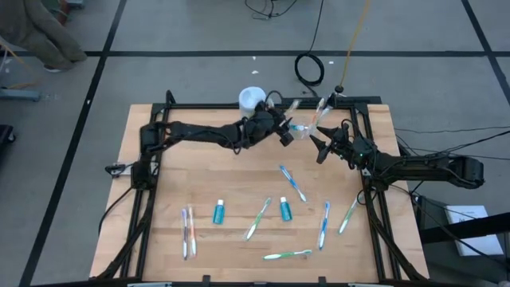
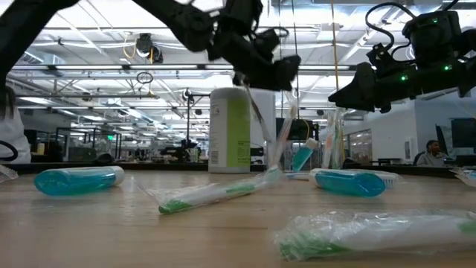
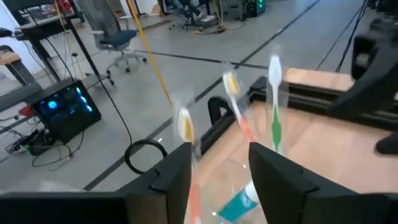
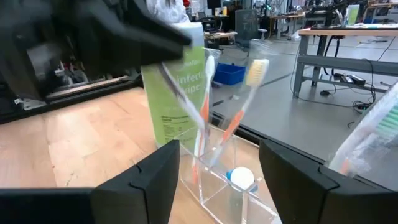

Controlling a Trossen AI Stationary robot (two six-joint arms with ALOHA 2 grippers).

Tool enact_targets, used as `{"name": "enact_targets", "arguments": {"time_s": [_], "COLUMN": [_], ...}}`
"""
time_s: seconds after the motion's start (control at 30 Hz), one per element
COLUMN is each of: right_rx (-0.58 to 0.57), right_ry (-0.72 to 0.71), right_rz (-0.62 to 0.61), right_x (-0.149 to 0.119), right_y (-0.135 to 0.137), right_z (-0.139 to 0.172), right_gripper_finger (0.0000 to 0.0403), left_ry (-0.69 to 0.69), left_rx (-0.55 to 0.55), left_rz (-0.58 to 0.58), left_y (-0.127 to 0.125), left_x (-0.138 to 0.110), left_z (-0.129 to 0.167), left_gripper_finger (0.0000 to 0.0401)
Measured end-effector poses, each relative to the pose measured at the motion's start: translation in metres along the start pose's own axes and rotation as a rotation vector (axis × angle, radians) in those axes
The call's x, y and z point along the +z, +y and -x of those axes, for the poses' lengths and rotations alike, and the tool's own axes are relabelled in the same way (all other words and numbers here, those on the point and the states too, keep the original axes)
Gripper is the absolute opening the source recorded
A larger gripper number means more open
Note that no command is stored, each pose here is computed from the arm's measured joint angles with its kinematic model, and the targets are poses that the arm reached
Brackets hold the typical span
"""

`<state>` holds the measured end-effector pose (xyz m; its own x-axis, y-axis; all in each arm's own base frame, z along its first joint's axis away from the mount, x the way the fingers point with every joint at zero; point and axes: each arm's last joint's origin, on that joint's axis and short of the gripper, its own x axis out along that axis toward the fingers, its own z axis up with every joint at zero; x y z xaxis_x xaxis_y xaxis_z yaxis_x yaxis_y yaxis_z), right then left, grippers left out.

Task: Pick & Place toothbrushing station
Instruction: Put the purple toothbrush into the transparent organizer

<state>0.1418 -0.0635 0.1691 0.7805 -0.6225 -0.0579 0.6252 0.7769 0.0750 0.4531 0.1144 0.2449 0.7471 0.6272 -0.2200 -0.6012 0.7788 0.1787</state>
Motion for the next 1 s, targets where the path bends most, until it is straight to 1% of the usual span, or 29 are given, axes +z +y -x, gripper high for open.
{"name": "enact_targets", "arguments": {"time_s": [0.13,0.23,0.3,0.53,0.6,0.77,0.83,0.9,0.93,1.0], "right_rx": [0.000,0.001,0.002,0.002,0.002,0.013,0.033,0.054,0.055,0.053], "right_ry": [-0.001,-0.006,-0.013,-0.012,-0.012,-0.024,-0.022,-0.019,-0.018,-0.007], "right_rz": [-0.001,-0.030,-0.037,-0.058,-0.058,-0.064,-0.059,-0.057,-0.054,-0.045], "right_x": [0.000,0.001,0.001,0.001,0.001,0.002,0.002,0.002,0.002,0.001], "right_y": [0.000,0.000,0.000,0.000,0.000,0.001,0.001,0.002,0.002,0.002], "right_z": [0.000,0.000,0.000,0.000,0.000,0.000,0.000,0.000,0.000,0.000], "right_gripper_finger": [0.0212,0.0212,0.0212,0.0212,0.0212,0.0212,0.0212,0.0212,0.0212,0.0212], "left_ry": [0.016,-0.006,-0.025,0.017,-0.003,-0.006,0.031,0.081,0.116,0.199], "left_rx": [-0.051,-0.094,-0.136,-0.334,-0.344,-0.329,-0.362,-0.422,-0.445,-0.457], "left_rz": [-0.010,0.025,0.045,0.103,0.110,0.103,0.092,0.079,0.071,0.050], "left_y": [0.012,0.016,0.017,0.008,0.006,0.011,0.012,0.011,0.011,0.011], "left_x": [0.023,0.036,0.040,0.030,0.030,0.028,0.023,0.020,0.018,0.015], "left_z": [0.020,0.030,0.032,0.027,0.025,0.021,0.020,0.022,0.024,0.032], "left_gripper_finger": [0.0166,0.0158,0.0151,0.0108,0.0094,0.0050,0.0027,0.0008,0.0005,0.0011]}}
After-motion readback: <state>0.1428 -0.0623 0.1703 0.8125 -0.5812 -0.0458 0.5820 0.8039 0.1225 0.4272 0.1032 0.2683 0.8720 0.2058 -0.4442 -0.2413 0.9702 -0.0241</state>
